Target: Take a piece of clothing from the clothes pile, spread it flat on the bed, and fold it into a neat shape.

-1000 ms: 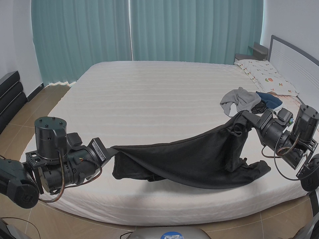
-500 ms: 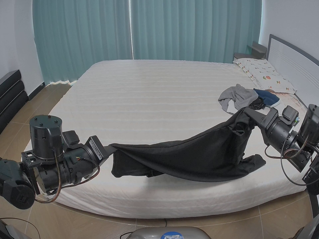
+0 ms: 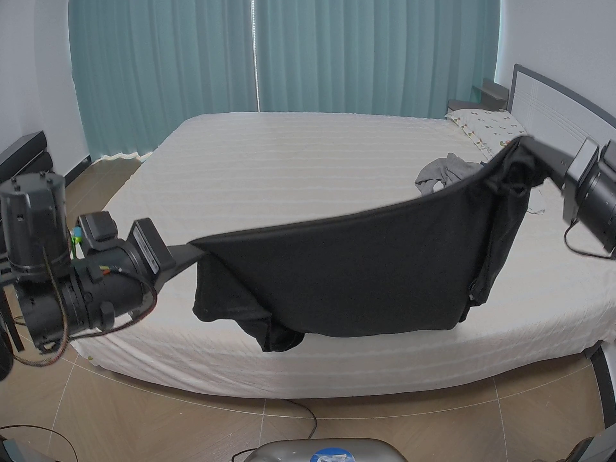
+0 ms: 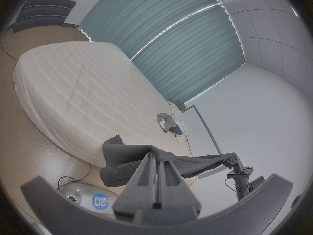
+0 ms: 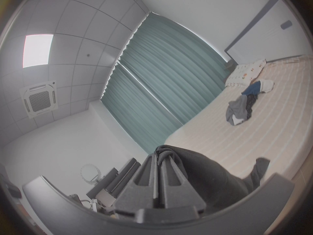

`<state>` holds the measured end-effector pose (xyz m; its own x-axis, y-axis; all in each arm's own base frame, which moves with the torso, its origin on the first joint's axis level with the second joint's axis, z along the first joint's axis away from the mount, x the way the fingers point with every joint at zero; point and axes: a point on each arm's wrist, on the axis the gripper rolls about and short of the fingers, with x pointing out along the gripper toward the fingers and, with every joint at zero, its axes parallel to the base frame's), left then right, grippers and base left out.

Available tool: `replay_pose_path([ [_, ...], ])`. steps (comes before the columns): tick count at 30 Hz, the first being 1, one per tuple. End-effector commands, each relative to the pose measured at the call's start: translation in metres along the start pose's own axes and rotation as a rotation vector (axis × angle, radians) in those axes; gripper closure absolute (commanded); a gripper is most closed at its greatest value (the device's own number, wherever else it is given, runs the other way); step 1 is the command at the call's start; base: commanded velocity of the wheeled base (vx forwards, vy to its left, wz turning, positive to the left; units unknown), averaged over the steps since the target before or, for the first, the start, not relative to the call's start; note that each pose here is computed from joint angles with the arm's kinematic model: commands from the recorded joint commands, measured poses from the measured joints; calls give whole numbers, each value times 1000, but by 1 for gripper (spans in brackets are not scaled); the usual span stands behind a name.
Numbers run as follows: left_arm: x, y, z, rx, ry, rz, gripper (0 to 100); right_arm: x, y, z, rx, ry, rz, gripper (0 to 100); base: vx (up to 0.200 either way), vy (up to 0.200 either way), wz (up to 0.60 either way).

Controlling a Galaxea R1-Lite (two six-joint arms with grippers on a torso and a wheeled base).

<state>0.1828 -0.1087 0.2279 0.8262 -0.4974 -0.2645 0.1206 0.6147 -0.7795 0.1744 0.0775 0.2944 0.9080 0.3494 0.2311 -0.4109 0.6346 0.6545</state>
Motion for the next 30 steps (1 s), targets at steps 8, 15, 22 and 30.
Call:
replay_pose_path([
  [8,26,-37,83,-27,-138,68,100,83,13,90,-55,-209,-117,100,0,0,0],
  [15,84,-16,96,-51,-122,151,100,143,-32,56,-58,-148,-183,100,143,0,0],
  [22,119,-8,101,-55,-112,170,100,173,-62,32,-87,-174,-201,100,200,0,0],
  [30,168,13,99,-62,-79,216,100,193,-93,3,-122,-134,-235,100,200,0,0],
])
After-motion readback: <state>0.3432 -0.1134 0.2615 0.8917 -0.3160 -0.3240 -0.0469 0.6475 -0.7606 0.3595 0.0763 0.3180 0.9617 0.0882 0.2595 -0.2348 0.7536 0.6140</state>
